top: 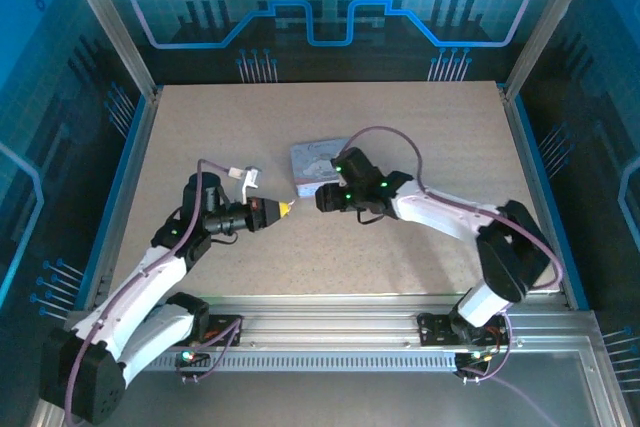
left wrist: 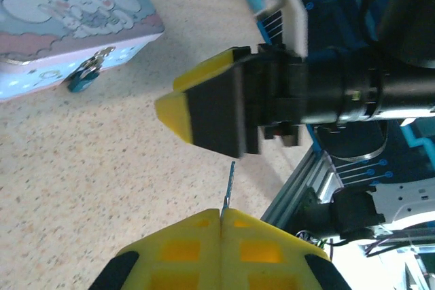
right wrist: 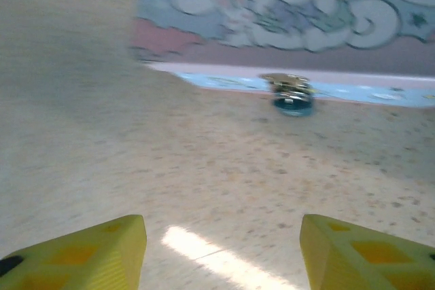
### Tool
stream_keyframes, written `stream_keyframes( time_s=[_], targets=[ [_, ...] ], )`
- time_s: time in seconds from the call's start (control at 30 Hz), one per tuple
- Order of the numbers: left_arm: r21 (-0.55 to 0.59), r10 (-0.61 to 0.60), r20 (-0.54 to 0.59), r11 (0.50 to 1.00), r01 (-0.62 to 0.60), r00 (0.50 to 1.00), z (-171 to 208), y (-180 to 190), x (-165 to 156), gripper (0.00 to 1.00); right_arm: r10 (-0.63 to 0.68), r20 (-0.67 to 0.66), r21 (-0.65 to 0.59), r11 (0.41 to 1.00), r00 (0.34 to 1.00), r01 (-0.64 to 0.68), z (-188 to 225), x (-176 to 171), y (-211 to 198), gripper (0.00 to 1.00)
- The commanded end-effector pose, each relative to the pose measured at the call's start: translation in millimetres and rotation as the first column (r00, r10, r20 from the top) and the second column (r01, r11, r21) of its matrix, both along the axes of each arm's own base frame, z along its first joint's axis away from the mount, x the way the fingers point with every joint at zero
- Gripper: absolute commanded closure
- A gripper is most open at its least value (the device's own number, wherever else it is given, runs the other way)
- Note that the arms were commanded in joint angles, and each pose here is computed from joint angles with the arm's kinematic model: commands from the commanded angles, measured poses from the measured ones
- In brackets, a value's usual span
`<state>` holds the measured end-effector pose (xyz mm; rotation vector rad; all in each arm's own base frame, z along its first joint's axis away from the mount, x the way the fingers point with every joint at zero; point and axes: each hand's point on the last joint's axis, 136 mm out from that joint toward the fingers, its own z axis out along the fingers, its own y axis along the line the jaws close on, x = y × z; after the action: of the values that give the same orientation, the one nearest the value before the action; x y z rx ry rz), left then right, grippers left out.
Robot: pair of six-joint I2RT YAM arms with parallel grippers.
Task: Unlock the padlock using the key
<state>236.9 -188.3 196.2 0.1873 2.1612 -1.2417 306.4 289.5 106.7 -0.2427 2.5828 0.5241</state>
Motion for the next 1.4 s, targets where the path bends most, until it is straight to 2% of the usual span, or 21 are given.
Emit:
stream_keyframes(
  time_s=[0.0, 0.27, 0.57, 1.03, 1.3, 1.37],
  targets=[
    [0.059, 0.015, -0.018, 0.998, -0.014, 1.0, -16.9, 10.1, -9.2, 1.0, -0.132, 0.078, -0.188, 0.972, 0.988, 0.145, -17.7, 16.3, -20.1, 0.4],
    [0.055, 0.002, -0.032, 0.999, 0.0, 0.999, -23.8, 12.4, -19.6, 1.0, -0.147, 0.13, -0.236, 0.956, 0.98, 0.175, -55.7, 37.4, -0.8, 0.48],
    [0.04, -0.006, -0.025, 0.999, 0.007, 1.0, -22.5, 11.4, -20.0, 1.0, -0.146, 0.121, -0.226, 0.959, 0.982, 0.171, -80.5, 52.9, 22.0, 0.45],
    [0.023, -0.019, -0.033, 1.0, 0.02, 0.999, -23.8, 9.1, -19.7, 1.0, -0.228, 0.174, -0.242, 0.933, 0.958, 0.266, -79.9, 65.0, 14.9, 0.47],
    [0.016, -0.029, -0.04, 0.999, 0.03, 0.999, -25.3, 7.5, -19.8, 1.0, -0.228, 0.192, -0.247, 0.93, 0.955, 0.271, -78.6, 67.4, 15.7, 0.58],
    [0.017, -0.03, -0.041, 0.999, 0.03, 0.999, -26.0, 7.6, -20.3, 1.0, -0.212, 0.195, -0.248, 0.934, 0.958, 0.258, -76.8, 68.0, 18.4, 0.66]
  ],
)
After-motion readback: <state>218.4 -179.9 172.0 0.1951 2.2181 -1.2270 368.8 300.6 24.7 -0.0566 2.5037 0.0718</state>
